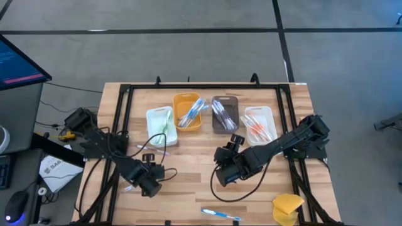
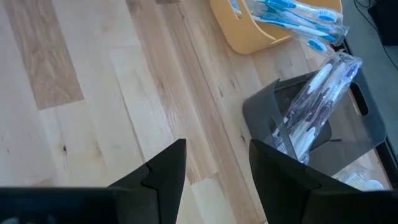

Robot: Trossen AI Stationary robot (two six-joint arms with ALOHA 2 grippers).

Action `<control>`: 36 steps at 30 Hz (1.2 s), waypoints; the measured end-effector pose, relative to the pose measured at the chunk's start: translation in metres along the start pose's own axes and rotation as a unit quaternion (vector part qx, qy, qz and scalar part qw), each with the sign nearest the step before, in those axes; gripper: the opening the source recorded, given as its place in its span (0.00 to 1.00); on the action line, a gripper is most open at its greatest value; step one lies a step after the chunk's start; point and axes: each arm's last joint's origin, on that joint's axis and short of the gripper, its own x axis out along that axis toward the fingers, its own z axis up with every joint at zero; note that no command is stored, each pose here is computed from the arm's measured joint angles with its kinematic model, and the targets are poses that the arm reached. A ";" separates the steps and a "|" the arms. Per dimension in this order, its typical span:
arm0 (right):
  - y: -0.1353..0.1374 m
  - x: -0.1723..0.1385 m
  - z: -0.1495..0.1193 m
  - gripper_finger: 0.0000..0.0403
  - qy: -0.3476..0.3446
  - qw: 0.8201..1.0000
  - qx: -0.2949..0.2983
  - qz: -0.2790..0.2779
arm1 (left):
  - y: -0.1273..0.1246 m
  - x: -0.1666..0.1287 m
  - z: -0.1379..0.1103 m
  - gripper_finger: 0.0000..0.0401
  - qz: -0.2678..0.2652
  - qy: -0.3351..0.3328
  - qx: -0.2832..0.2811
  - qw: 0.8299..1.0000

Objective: Pick & Place Toothbrushes
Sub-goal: Put the bottom purple toothbrush into the black transparent bin

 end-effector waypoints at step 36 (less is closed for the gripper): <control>0.004 -0.002 0.002 0.42 -0.013 1.000 -0.006 0.011 | 0.010 0.032 -0.025 0.35 -0.046 -0.019 -0.038 0.998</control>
